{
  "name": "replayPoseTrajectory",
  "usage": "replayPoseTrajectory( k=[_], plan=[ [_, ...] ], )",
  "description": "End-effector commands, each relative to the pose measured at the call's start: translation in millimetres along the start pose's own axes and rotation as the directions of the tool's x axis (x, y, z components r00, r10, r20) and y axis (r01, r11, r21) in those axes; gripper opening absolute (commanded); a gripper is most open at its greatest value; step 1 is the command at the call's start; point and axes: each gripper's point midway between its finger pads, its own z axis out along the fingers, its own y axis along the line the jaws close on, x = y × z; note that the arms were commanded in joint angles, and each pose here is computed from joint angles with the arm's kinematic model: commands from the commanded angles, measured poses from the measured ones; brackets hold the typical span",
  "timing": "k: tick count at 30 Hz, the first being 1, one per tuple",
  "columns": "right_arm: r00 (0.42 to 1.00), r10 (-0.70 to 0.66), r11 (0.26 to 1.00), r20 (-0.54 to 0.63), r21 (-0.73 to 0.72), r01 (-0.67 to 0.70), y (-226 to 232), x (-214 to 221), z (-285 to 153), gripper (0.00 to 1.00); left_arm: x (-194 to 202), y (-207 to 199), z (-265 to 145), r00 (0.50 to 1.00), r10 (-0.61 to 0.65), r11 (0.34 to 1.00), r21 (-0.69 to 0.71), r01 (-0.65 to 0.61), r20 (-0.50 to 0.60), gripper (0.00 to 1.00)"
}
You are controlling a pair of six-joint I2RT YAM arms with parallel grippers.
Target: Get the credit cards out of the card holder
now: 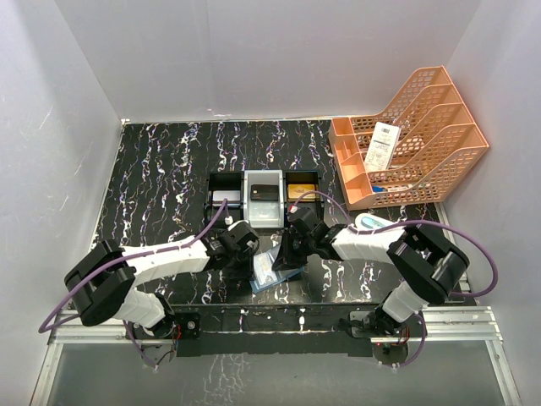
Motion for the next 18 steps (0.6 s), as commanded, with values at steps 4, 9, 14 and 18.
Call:
replayPoseTrajectory(
  k=[4,9,14,18],
  plan=[
    [0.999,0.000,0.997,0.051,-0.073,0.004,22.8,-8.7,-6.4,0.00,3.1,24.9,3.3,0.998,0.058,0.991,-0.119,-0.059,-0.019,0.26],
    [0.994,0.013,1.000,0.106,-0.026,-0.010,10.1,-12.7,-13.7,0.00,1.8,29.7,2.0,0.997,0.070,0.988,-0.137,-0.071,-0.011,0.26],
    [0.993,0.022,1.000,0.116,-0.016,-0.020,3.3,-13.8,-17.9,0.00,1.1,30.5,1.4,0.996,0.085,0.987,-0.138,-0.086,-0.009,0.26],
    [0.994,0.016,1.000,0.111,-0.017,-0.014,2.4,-13.7,-18.7,0.00,-2.2,29.3,-0.8,0.994,0.107,0.985,-0.136,-0.106,0.001,0.26]
  ],
)
